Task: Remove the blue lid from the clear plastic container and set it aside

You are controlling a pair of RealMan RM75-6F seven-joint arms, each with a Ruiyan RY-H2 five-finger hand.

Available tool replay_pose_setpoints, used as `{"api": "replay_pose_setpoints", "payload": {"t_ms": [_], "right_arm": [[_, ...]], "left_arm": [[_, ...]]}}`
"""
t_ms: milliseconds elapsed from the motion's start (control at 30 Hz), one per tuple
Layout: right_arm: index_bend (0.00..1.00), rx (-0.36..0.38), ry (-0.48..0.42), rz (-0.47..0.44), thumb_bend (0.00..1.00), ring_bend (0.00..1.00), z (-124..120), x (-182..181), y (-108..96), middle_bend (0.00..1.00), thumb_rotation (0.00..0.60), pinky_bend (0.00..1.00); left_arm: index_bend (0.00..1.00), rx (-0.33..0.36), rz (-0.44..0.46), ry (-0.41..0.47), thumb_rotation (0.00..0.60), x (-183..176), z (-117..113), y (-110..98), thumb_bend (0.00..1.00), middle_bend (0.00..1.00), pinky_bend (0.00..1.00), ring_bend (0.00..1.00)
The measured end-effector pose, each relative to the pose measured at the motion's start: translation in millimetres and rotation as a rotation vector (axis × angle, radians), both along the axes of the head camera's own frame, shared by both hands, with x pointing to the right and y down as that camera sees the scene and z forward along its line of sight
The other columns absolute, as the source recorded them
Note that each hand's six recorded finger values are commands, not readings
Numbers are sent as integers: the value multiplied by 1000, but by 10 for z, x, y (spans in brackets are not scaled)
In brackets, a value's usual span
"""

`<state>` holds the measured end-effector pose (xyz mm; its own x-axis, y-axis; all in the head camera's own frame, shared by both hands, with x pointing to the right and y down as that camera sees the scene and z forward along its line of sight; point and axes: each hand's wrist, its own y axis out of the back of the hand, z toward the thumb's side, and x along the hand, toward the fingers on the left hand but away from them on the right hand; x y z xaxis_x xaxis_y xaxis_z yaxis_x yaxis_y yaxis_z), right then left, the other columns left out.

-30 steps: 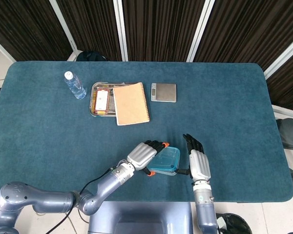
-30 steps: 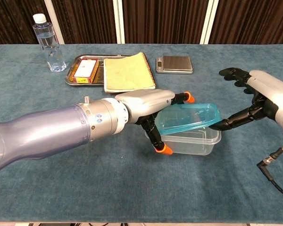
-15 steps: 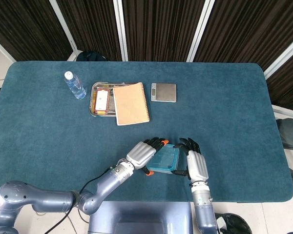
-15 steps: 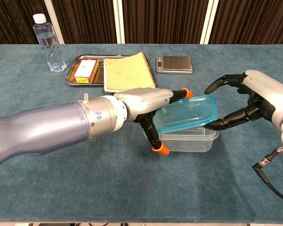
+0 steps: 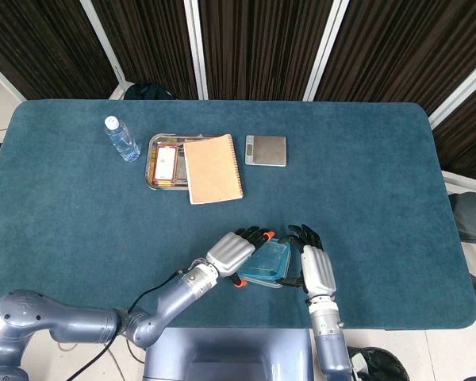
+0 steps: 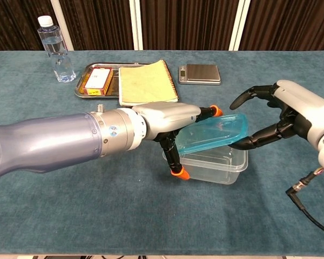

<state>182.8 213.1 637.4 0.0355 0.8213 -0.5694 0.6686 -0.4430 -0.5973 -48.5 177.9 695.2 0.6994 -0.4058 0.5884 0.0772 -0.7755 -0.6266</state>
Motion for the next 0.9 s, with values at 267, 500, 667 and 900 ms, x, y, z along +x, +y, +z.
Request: {"api": "replay_pose_setpoints", "payload": {"t_ms": [267, 500, 667, 900], "right_arm": [[443, -5, -7, -3, 316, 0, 14, -28, 9, 176, 600, 0], [487, -7, -7, -7, 416, 0, 18, -34, 18, 178, 600, 0], [503, -10, -7, -5, 474, 0, 21, -24, 19, 178, 600, 0], [523, -10, -5, -4, 567, 0, 24, -10, 11, 182, 600, 0]], "left_arm": [[0, -18, 0, 7, 600, 0, -48, -39, 0, 0, 160, 0], [0, -34, -3, 15, 600, -12, -95, -69, 0, 0, 161, 0], [0, -32, 1, 19, 600, -30, -134, -94, 0, 0, 161, 0], [0, -35, 0, 28, 600, -62, -186, -113, 0, 0, 161, 0]]}}
